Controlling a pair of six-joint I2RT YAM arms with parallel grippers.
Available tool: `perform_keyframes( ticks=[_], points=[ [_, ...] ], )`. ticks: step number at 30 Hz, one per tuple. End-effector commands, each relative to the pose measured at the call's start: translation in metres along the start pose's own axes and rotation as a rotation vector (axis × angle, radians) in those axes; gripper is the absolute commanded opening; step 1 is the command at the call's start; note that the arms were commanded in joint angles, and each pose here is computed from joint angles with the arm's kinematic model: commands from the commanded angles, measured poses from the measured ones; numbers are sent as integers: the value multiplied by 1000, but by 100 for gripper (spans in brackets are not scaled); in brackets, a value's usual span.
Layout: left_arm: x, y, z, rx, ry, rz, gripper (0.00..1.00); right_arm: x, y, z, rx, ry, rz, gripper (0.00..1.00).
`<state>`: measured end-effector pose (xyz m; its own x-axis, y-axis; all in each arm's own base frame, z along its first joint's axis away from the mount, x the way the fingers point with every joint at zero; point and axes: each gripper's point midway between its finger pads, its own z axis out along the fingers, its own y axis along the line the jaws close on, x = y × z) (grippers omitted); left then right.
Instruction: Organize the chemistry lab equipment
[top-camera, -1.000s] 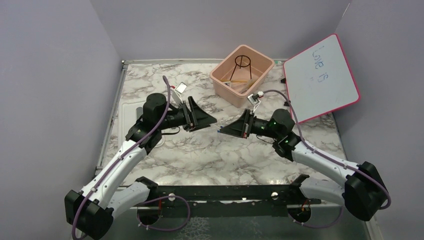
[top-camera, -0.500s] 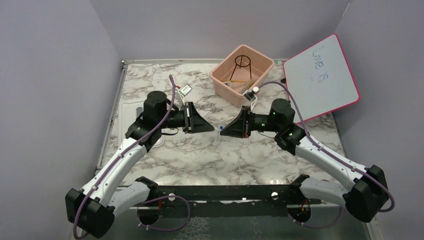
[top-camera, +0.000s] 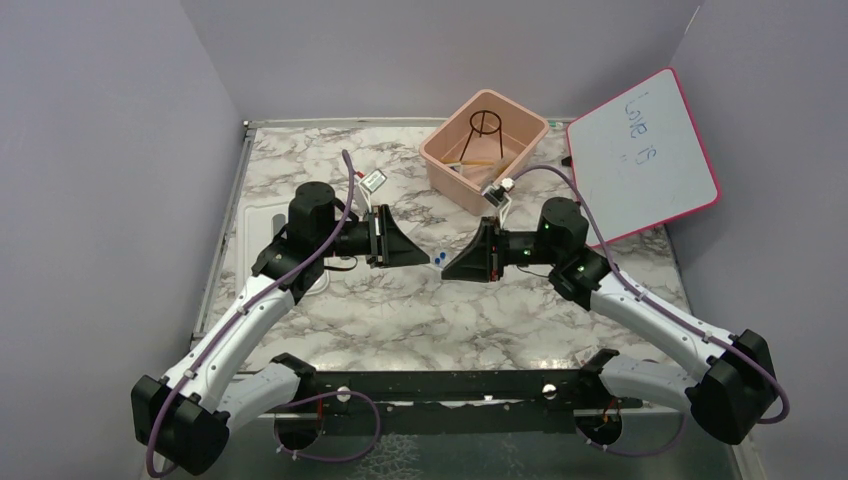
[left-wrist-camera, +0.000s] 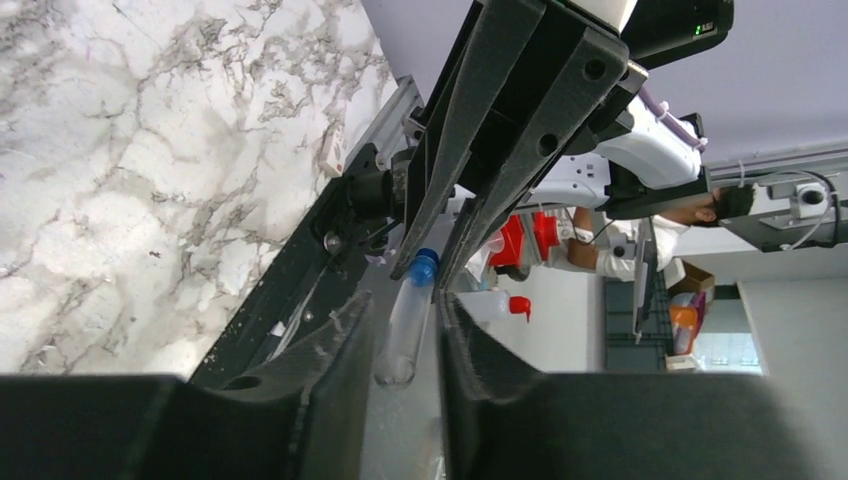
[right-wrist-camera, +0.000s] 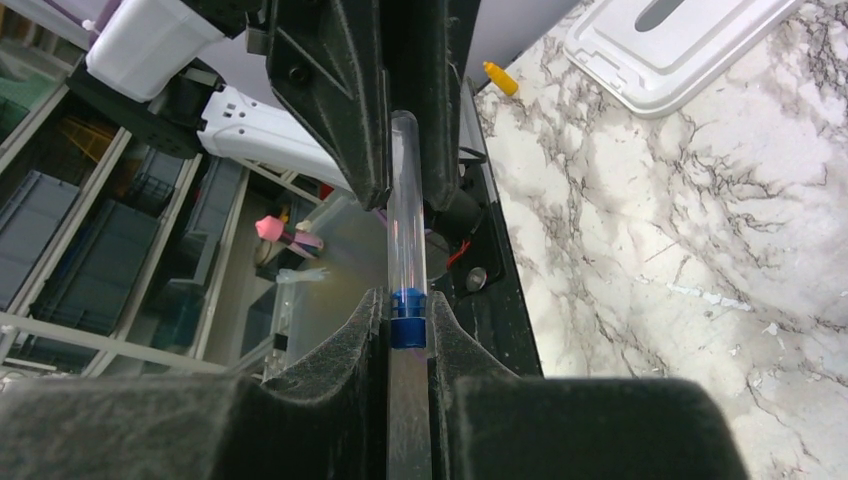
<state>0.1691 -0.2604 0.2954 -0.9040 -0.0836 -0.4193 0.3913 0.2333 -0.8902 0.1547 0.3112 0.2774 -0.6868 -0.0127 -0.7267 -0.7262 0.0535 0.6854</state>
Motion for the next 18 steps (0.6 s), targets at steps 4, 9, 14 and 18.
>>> perform_keyframes(
  ticks=[4,9,14,18],
  points=[
    [-3,-8,-1,31,-9,48,17,1,-3,0,18,13,13,13],
    [-5,-12,-2,44,-27,55,12,-7,-5,-1,34,-71,66,23],
    [-20,-17,-1,65,-121,31,11,-27,-13,-9,88,-290,208,44],
    [-42,-11,1,36,-247,-7,11,-39,-18,-18,79,-443,326,54]
  ],
)
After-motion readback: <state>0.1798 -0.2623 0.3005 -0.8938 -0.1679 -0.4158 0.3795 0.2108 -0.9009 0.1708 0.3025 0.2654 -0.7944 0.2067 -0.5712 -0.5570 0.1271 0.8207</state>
